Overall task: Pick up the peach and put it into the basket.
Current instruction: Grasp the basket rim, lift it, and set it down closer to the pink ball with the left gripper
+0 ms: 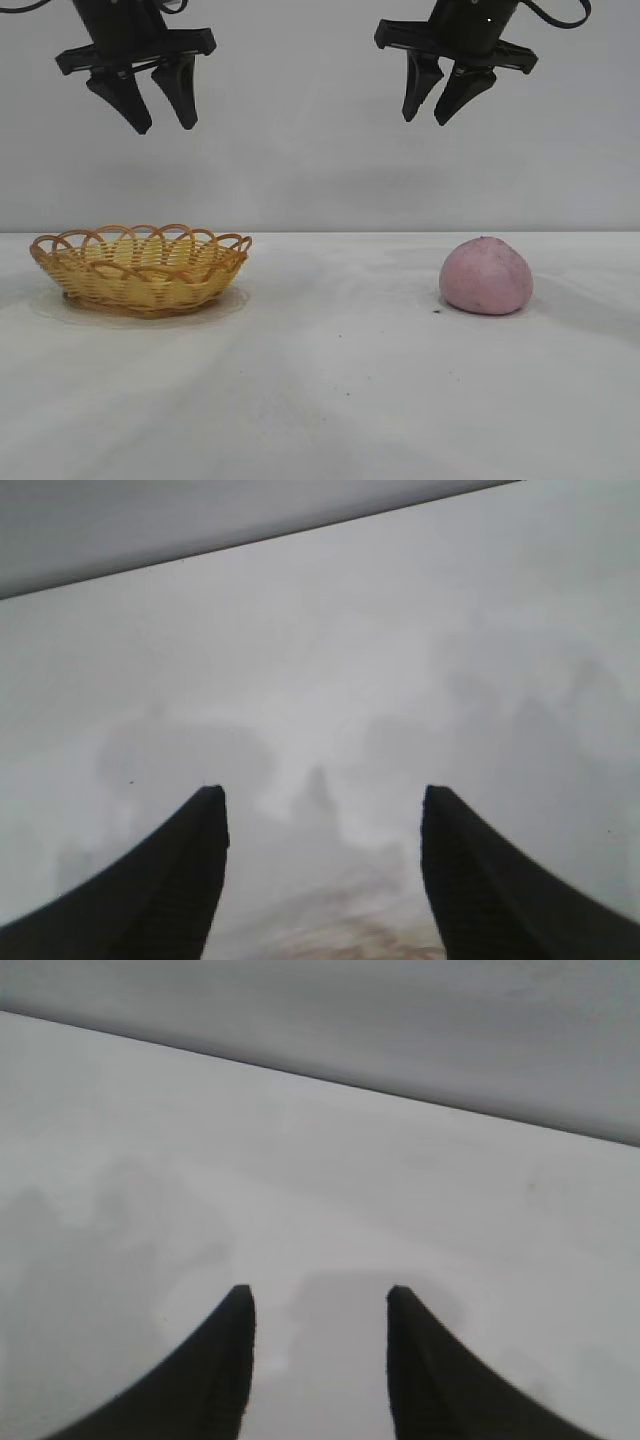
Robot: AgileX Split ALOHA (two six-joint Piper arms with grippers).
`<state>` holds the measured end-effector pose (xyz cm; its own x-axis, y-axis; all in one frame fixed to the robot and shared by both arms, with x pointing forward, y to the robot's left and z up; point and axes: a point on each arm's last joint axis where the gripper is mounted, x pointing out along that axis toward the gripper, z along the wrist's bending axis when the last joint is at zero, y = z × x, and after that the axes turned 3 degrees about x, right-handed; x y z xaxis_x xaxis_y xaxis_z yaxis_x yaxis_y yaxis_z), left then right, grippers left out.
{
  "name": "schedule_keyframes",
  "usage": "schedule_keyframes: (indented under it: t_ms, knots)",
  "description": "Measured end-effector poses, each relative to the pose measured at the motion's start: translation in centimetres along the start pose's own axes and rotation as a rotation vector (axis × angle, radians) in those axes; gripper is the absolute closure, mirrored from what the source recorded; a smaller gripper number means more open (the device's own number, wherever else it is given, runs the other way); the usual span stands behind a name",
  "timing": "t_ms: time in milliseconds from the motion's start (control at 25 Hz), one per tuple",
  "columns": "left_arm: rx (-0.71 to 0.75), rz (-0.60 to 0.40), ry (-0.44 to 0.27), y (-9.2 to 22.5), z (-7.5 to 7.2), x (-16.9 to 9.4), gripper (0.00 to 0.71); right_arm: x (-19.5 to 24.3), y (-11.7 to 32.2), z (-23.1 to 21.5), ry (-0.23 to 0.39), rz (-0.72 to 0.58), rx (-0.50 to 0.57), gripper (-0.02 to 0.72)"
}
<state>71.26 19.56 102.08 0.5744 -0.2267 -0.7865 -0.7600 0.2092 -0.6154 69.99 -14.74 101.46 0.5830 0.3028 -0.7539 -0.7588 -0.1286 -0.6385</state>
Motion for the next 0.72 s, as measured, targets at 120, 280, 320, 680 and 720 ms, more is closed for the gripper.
schedule_keyframes:
  t_ms: [120,280,320,680,720]
  knots:
    - [0.0,0.0,0.0,0.0,0.0,0.0,0.289,0.0,0.0,0.0,0.0,0.0,0.0,0.429]
    - [0.002,0.005,-0.001,0.0,0.0,0.0,0.289,0.0,0.0,0.0,0.0,0.004,0.0,0.429]
    - [0.008,0.012,-0.005,0.1,0.0,0.0,0.289,0.0,0.1,0.0,0.0,0.011,-0.001,0.429]
    - [0.118,0.334,-0.074,3.1,0.9,0.2,0.289,-0.1,1.6,-0.3,0.017,0.174,-0.029,0.429]
    - [0.123,0.378,-0.074,3.7,1.0,0.7,0.289,-0.2,1.7,-0.3,0.017,0.185,-0.03,0.429]
